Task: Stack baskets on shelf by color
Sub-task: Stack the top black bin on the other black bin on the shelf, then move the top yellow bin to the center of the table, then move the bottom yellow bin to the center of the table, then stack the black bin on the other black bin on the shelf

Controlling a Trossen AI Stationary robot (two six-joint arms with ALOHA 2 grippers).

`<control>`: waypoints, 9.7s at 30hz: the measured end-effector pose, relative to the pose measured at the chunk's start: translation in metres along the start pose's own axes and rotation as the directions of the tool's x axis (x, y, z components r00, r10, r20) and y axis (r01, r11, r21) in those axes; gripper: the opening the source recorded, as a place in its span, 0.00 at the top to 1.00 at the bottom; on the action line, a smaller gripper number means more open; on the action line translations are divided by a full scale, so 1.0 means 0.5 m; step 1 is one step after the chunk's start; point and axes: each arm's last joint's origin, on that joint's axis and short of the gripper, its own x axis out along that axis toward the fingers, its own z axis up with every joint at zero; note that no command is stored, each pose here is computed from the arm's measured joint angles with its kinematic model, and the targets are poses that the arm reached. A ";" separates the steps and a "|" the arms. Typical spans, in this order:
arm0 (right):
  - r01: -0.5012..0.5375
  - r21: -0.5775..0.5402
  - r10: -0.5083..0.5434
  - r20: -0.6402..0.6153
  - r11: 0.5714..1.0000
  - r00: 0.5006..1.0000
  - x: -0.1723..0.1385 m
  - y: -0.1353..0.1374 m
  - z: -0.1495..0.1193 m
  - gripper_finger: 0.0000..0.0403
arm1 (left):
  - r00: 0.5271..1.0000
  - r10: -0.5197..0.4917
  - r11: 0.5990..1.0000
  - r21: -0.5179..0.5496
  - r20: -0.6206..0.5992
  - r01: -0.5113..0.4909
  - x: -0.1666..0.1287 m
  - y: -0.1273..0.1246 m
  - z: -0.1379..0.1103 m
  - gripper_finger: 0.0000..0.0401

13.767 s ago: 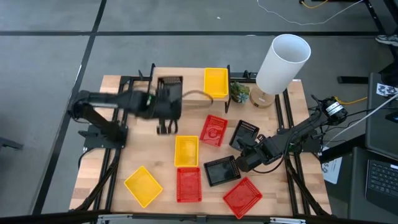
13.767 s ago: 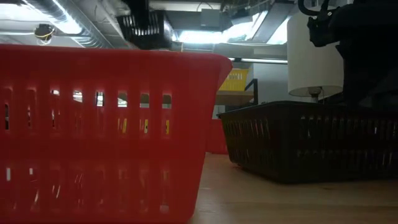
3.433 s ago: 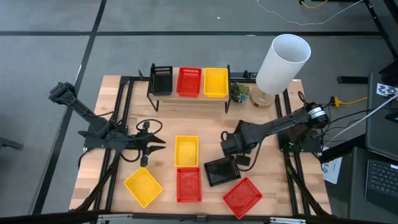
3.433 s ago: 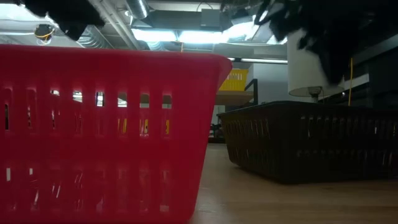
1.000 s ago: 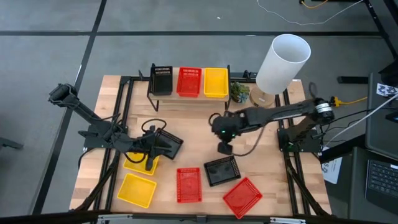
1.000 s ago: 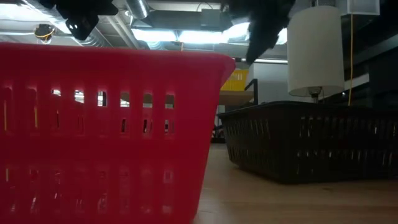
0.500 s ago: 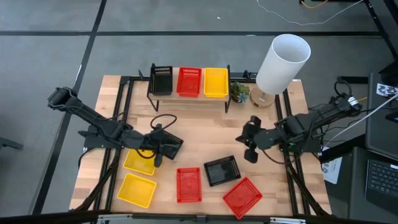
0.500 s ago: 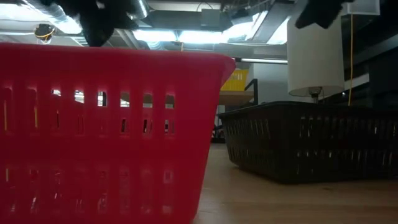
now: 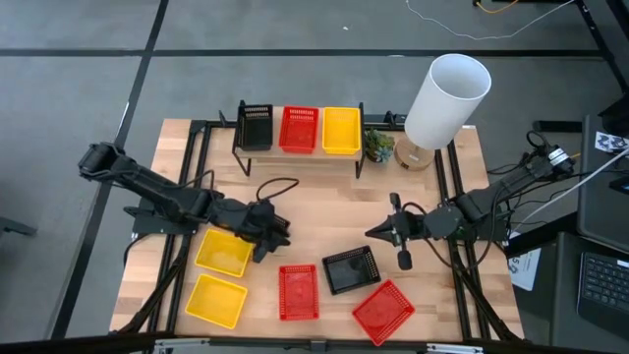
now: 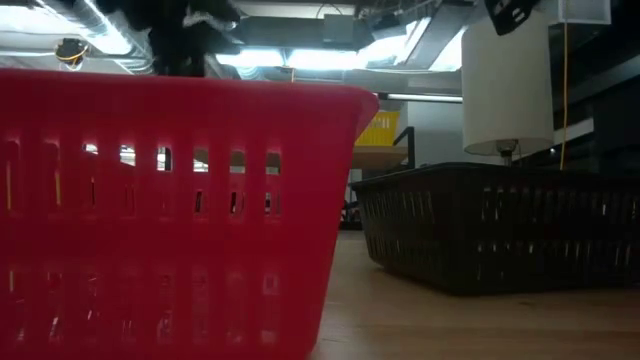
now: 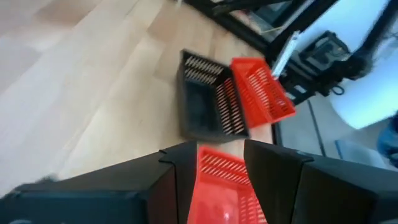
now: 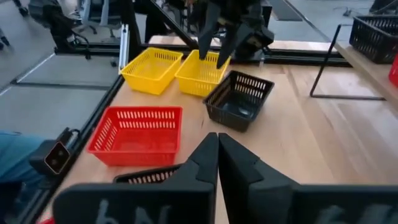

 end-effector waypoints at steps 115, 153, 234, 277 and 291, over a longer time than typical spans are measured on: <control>0.007 0.115 0.014 -0.176 0.993 0.984 -0.002 -0.004 -0.031 0.62 | 0.564 0.737 0.646 0.634 -0.374 -0.424 -0.189 0.261 0.355 0.98; 0.006 0.162 0.024 -0.180 0.987 0.983 -0.003 -0.003 -0.031 0.62 | 0.544 0.823 0.458 0.756 -0.162 -0.467 -0.175 0.156 0.400 0.77; -0.006 0.263 0.062 -0.206 0.965 0.977 -0.003 -0.001 -0.035 0.62 | 0.648 0.116 0.916 -0.171 -0.753 -0.363 -0.037 -0.218 -0.183 0.85; 0.068 0.223 -0.019 -0.215 0.972 0.976 0.024 -0.003 -0.044 0.62 | 0.630 0.519 0.792 0.601 -0.577 -0.102 0.038 -0.187 -0.119 0.86; 0.081 0.051 -0.053 -0.411 0.995 0.910 0.113 0.028 0.001 0.62 | 0.836 0.547 0.624 0.683 -0.037 -0.378 -0.125 -0.135 -0.044 0.86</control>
